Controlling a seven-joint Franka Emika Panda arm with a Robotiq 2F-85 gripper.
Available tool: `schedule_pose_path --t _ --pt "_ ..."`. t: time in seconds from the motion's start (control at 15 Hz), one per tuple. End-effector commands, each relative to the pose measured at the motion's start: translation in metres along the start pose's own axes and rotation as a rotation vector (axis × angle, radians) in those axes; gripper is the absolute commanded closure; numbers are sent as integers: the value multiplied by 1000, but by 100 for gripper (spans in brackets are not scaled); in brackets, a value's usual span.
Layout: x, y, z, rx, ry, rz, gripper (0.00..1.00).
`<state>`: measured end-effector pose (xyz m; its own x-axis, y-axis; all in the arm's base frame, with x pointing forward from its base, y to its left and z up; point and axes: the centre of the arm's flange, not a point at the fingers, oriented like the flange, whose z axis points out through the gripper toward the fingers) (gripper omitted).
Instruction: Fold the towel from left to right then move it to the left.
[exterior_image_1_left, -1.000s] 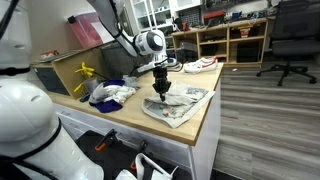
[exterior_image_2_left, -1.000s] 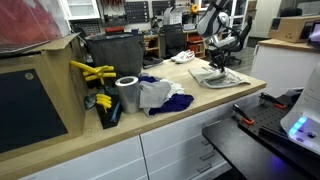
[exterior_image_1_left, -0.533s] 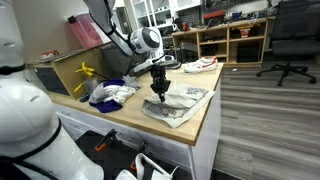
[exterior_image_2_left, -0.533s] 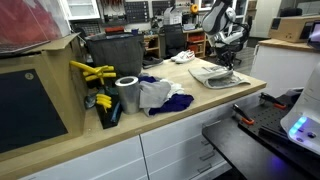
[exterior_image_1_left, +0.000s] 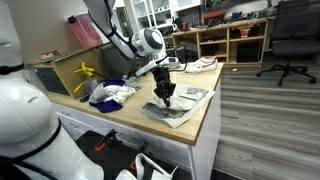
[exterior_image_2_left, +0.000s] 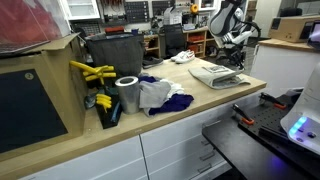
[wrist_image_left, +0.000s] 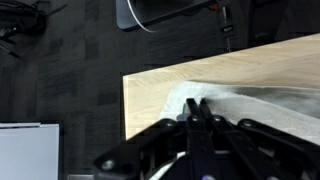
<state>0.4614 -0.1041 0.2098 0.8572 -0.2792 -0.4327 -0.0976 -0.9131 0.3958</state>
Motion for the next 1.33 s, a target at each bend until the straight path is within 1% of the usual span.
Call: schedule_pose_path --t 0.0,0.33,0.4,0.47,0.67,1.0,1.07,1.13,1.27 --pt "-24 11 8 -29 -19 -13 99" --pt "-32 6 20 -58 -43 -38 99" --pt "-33 6 21 -60 -45 -39 73" --pt "-33 5 22 -60 -45 -40 71" --pt "-33 2 20 -60 -40 -45 51" --pt "-33 -1 13 -59 -24 -51 13" --pt "-33 -2 11 -59 -21 -53 5" --pt "-33 -2 10 -61 -18 -55 1" --pt "-34 -3 8 -70 -19 -67 0"
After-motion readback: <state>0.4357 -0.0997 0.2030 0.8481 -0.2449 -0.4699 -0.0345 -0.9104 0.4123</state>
